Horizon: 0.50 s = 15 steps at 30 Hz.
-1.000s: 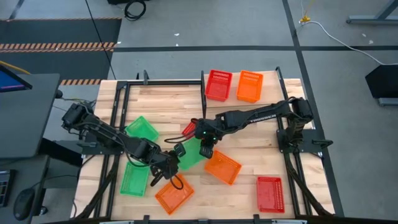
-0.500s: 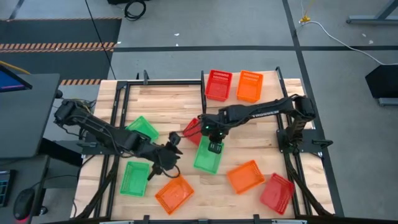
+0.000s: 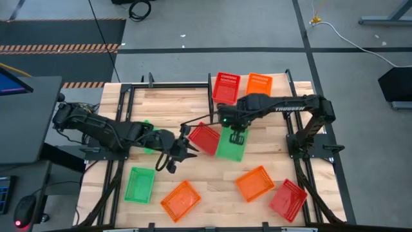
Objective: Stack baskets on shelf by color
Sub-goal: Put the right green bin on the shelf
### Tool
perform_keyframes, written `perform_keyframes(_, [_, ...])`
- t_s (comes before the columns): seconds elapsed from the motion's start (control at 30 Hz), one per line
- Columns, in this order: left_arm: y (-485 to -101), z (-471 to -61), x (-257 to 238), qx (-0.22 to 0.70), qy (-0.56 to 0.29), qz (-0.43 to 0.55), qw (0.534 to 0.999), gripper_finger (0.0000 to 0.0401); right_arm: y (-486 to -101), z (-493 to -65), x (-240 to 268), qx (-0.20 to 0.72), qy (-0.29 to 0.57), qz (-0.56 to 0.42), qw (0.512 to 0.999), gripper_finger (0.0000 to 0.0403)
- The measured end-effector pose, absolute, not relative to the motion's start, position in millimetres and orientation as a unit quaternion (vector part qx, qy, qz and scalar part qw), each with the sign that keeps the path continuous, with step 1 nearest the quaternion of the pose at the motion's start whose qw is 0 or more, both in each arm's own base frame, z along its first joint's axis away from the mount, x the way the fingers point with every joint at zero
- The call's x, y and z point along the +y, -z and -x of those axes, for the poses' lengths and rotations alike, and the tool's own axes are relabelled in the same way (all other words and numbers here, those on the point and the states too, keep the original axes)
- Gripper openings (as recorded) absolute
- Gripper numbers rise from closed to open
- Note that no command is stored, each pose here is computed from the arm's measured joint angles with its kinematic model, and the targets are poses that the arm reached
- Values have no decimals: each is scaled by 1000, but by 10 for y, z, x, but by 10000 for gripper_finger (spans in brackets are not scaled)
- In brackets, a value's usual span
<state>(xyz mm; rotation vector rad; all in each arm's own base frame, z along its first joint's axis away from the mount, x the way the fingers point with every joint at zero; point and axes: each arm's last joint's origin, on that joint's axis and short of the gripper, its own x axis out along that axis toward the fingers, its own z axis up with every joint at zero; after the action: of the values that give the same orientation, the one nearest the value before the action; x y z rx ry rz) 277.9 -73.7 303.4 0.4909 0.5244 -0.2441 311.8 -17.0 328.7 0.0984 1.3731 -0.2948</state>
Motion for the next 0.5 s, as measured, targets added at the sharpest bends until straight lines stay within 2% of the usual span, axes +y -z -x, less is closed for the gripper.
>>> perform_keyframes(0.17, [-3032, -2858, -666, 243, 111, -234, 935, 94, -3522, -3061, -290, 661, 128, -14, 740, 13])
perform_keyframes(0.3, [-3026, -2868, -620, 246, 101, -217, 939, 94, -3497, -3082, -392, 669, 114, -32, 734, 16])
perform_keyframes(0.5, [-3011, -2880, -560, 253, 91, -199, 942, 94, -3409, -3068, -504, 674, 143, -62, 722, 14])
